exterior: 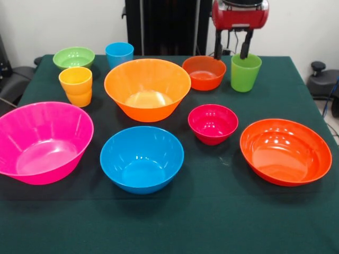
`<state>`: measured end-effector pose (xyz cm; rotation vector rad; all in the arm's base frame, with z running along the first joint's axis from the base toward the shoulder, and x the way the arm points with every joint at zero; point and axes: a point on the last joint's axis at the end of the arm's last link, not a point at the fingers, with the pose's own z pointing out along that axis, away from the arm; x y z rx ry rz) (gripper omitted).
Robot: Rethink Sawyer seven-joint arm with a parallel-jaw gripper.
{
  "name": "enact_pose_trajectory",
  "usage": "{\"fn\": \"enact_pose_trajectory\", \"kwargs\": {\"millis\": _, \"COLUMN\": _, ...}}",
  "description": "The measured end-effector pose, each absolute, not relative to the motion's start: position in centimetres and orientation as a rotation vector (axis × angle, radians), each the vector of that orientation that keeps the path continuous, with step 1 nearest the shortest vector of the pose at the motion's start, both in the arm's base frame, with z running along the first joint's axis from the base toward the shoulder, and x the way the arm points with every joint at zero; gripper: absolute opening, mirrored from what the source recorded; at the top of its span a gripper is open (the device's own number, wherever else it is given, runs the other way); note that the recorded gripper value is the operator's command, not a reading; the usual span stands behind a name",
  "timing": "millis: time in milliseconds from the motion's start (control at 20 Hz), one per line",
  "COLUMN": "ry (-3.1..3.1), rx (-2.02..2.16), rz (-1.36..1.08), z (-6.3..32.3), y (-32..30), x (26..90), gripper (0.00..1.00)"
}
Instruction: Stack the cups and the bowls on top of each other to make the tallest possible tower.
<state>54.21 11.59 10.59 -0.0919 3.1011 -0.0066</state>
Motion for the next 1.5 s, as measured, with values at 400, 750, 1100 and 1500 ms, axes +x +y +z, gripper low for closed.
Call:
{"fn": "enact_pose_trajectory", "kwargs": {"millis": 400, "ry": 3.114, "rx": -0.073, "rz": 0.002, "z": 9.8, "y": 11.3, "x": 58.3, "gripper": 1.00}}
{"fn": "enact_pose_trajectory", "kwargs": {"millis": 750, "ry": 3.100, "rx": -0.063, "rz": 0.004, "z": 10.1, "y": 11.2, "x": 59.5, "gripper": 1.00}}
{"fn": "enact_pose_trajectory", "kwargs": {"millis": 1100, "ry": 3.100, "rx": -0.058, "rz": 0.005, "z": 10.2, "y": 11.0, "x": 59.5, "gripper": 1.00}}
{"fn": "enact_pose_trajectory", "kwargs": {"millis": 1500, "ry": 3.113, "rx": 0.041, "rz": 0.041, "z": 10.7, "y": 7.6, "x": 58.9, "gripper": 1.00}}
